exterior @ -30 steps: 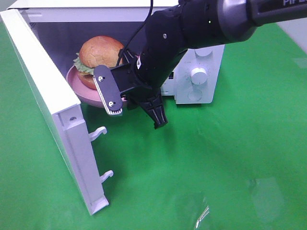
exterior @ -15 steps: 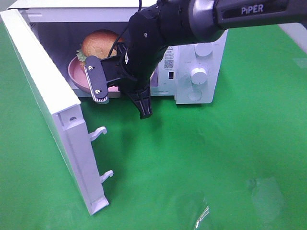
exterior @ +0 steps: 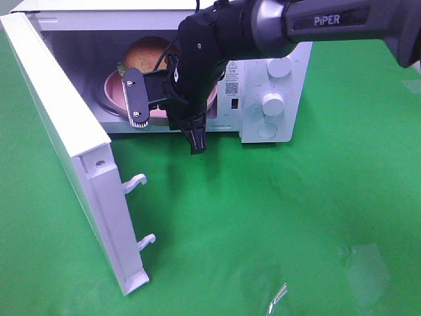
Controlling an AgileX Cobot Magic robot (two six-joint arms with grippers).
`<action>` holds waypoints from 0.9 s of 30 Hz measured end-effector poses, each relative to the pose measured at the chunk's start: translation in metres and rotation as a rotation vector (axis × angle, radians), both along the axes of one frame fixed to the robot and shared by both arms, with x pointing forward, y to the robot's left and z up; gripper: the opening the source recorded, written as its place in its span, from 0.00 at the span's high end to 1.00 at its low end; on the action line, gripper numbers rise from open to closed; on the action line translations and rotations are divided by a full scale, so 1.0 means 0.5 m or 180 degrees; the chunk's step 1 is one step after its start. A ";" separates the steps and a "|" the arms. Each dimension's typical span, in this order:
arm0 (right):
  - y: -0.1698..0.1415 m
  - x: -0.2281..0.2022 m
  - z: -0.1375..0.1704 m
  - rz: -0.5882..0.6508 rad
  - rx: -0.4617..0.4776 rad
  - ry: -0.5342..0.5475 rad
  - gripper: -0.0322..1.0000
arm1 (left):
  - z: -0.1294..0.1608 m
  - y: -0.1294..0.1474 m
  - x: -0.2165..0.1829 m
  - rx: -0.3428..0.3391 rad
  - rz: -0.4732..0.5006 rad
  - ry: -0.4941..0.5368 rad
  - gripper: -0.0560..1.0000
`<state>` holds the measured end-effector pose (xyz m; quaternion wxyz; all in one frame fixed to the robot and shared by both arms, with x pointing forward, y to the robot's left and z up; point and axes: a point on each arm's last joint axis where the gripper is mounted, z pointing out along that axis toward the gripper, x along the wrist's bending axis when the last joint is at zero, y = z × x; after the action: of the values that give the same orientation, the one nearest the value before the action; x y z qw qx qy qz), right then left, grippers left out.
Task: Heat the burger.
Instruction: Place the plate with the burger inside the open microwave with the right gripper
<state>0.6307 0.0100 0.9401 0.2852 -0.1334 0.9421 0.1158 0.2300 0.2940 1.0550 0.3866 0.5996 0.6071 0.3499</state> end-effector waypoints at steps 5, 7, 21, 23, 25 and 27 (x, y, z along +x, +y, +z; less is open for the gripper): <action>0.006 0.016 -0.006 -0.0041 0.0028 -0.0036 0.92 | 0.000 0.000 0.000 0.0000 0.0000 0.0000 0.02; 0.007 0.023 -0.009 -0.0053 0.0016 -0.0031 0.92 | 0.000 0.000 0.000 0.0000 0.0000 0.0000 0.02; 0.020 0.052 0.004 -0.0239 0.0235 -0.0150 0.77 | 0.000 0.000 0.000 0.0000 0.0000 0.0000 0.02; 0.020 0.054 0.005 -0.0244 0.0242 -0.0162 0.72 | 0.000 0.000 0.000 0.0000 0.0000 0.0000 0.02; 0.019 0.054 0.005 -0.0249 0.0242 -0.0163 0.66 | 0.000 0.000 0.000 0.0000 0.0000 0.0000 0.02; 0.019 0.054 0.005 -0.0250 0.0244 -0.0161 0.61 | 0.000 0.000 0.000 0.0000 0.0000 0.0000 0.02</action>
<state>0.6579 0.0194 0.9428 0.3181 -0.0882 0.9339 0.1371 0.2300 0.2940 1.0550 0.3866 0.5996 0.6071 0.3499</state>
